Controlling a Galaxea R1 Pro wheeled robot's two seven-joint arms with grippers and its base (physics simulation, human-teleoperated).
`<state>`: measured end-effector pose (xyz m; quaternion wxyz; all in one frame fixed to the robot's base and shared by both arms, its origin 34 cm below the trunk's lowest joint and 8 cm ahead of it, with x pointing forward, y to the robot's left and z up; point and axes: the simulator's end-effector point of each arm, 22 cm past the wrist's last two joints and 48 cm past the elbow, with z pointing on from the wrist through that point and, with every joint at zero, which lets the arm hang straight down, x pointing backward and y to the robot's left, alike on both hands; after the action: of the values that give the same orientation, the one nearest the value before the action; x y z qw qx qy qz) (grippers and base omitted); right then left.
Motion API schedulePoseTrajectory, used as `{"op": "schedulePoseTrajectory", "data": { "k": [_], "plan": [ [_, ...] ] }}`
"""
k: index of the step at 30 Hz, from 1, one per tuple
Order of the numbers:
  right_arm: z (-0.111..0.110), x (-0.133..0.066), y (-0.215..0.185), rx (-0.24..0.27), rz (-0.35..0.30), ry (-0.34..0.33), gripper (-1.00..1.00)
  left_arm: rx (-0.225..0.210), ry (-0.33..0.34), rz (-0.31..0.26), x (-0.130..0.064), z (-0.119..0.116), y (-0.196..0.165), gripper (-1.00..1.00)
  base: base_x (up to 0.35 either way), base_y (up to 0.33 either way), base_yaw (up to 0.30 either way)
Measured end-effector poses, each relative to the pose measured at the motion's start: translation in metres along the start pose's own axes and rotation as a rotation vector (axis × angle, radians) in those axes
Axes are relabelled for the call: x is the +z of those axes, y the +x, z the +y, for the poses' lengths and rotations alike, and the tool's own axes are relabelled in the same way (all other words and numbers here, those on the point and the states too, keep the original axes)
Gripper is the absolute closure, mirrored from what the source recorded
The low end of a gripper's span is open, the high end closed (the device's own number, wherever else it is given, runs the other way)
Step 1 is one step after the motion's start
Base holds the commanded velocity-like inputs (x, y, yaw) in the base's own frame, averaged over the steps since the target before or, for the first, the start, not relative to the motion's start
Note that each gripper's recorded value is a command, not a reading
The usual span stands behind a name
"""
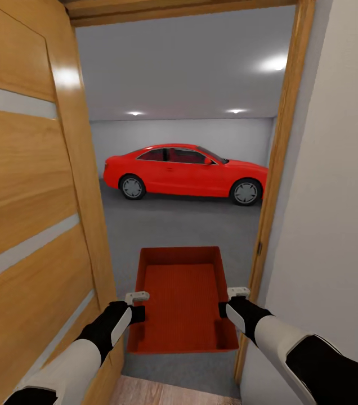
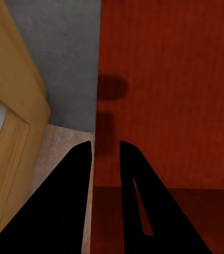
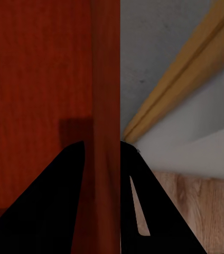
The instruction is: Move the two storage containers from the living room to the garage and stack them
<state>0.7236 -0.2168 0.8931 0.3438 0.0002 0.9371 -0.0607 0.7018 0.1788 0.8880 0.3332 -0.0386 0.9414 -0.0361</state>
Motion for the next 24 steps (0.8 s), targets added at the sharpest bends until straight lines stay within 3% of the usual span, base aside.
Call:
{"op": "schedulePoseTrajectory", "data": {
  "k": [8,14,24],
  "plan": [
    [0.0000,0.0000,0.0000,0.000,0.000,0.000,1.00,0.000,0.000,0.000,0.0000,0.0000,0.0000,1.00,0.000,0.000,-0.184],
    [0.0001,0.0000,0.0001,0.000,0.000,0.000,1.00,0.000,0.000,0.000,-0.0001,0.0001,0.0000,1.00,0.014,0.011,-0.048],
    [0.0002,-0.0003,0.0011,0.003,0.002,-0.001,1.00,0.002,0.000,0.002,-0.0006,0.0001,0.0002,1.00,0.188,0.198,-0.001]
  ]
}}
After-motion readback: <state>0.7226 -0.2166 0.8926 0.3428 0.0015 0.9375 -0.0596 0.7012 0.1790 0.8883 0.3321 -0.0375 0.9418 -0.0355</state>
